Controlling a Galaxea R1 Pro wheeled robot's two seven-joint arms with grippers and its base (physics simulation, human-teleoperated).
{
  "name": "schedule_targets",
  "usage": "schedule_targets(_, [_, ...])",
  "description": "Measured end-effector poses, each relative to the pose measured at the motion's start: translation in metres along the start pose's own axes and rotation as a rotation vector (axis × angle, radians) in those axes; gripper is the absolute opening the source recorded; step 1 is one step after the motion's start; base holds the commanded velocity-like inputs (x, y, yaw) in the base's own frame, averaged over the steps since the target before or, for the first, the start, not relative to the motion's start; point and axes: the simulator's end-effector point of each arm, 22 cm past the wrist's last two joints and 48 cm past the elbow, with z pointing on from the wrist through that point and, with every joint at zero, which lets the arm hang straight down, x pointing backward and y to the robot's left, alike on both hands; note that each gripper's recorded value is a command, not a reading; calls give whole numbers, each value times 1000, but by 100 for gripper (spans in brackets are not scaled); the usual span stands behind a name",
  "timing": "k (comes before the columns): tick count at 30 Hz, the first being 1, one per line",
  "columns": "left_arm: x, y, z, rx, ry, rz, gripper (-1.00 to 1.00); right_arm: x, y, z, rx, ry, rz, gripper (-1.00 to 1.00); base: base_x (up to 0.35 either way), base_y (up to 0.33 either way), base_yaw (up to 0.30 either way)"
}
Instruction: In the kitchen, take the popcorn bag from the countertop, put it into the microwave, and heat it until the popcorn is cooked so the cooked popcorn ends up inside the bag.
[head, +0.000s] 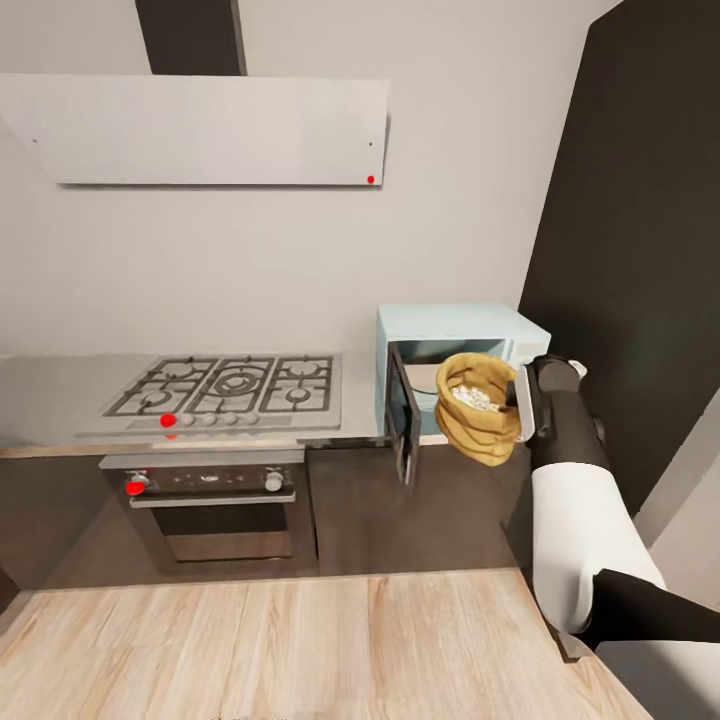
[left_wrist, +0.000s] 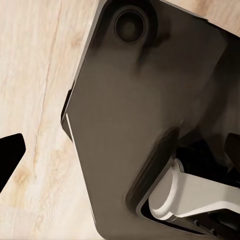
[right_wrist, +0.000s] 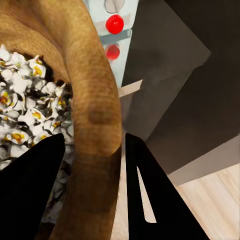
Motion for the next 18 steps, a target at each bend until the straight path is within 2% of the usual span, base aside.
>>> schedule_targets(4, [0,-1,0,1,0,0,100,-2,-2,-1,1,-6,4,-100,0,-38,23])
schedule_targets(12, [-1,-1,0,2,-2,3,100,-3,-4,-1,6,-7,4,-100,0,-248,1])
schedule_targets(18, [0,-1,0,1,-1,1,100,-3,-1,-2,1,-8,2,-100,0,-37,0])
